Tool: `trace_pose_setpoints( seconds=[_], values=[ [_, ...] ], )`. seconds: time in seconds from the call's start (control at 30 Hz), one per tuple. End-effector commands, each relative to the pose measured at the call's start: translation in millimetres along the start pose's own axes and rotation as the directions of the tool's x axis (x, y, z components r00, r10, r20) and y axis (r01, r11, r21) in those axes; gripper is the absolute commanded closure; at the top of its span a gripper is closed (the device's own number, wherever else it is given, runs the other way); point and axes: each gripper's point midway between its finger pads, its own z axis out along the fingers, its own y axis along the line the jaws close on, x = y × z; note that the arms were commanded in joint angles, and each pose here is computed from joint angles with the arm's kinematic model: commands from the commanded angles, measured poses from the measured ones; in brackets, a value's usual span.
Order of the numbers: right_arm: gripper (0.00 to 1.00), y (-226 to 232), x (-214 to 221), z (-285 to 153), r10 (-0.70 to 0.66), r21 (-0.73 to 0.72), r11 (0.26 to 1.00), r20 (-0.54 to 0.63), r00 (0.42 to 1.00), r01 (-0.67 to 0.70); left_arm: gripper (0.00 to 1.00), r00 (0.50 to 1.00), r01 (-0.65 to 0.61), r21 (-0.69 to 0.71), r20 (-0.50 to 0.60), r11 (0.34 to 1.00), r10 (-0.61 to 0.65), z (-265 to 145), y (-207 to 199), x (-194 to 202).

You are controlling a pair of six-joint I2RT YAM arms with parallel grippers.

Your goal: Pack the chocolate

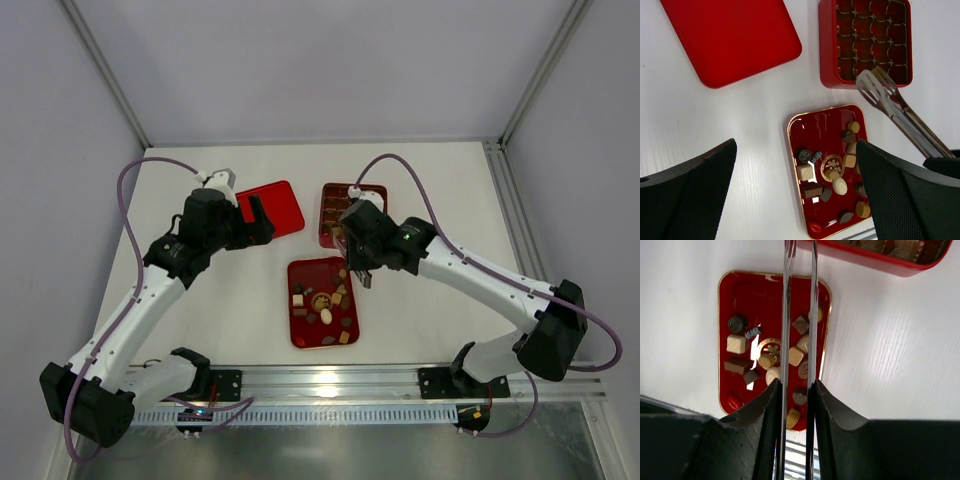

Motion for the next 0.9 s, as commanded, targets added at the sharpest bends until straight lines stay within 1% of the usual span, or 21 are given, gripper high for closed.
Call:
trace_pose_setpoints(
  seconds=[0.0,0.13,0.17,0.2,0.33,0.47,0.6,0.87],
  values=[
    [0.69,0.6,-48.1,-9.1,0.027,-0.061,0.998,0.114,0.993,-0.020,0.00,0.999,-0.014,0.010,0.030,1.000,0.014,-2.7,-2.2,-6.8],
    [0.70,-9.3,-80.2,2.7,0.049,-0.040,0.998,0.157,0.986,-0.043,0.00,0.999,-0.015,0.009,0.029,1.000,0.015,-2.0,-1.9,-6.3],
    [0.69,-10.6,-82.2,12.8,0.045,-0.024,0.999,0.144,0.989,-0.042,0.00,1.000,-0.015,0.009,0.027,1.000,0.015,-1.6,-1.8,-6.0],
    [0.69,-13.6,-95.2,13.1,0.057,-0.018,0.998,0.162,0.985,-0.055,0.00,1.000,-0.014,0.008,0.026,1.000,0.014,-1.0,-1.9,-6.1],
    [0.69,-19.1,-115.0,31.5,0.046,0.010,0.999,0.161,0.986,-0.048,0.00,1.000,-0.014,0.006,0.025,1.000,0.014,-0.7,-1.4,-5.6],
    [0.69,-24.6,-123.8,49.7,0.047,0.033,0.998,0.142,0.989,-0.052,0.00,1.000,-0.014,0.005,0.024,1.000,0.014,-0.2,-1.4,-5.7],
    [0.69,-24.8,-137.7,59.0,0.053,0.030,0.998,0.158,0.986,-0.058,0.00,1.000,-0.015,0.007,0.025,1.000,0.015,-0.8,-1.6,-5.5],
    [0.69,-23.1,-140.9,76.4,0.036,0.047,0.998,0.131,0.991,-0.042,0.00,0.999,-0.014,0.010,0.030,1.000,0.014,-2.2,-2.3,-6.9]
  ],
)
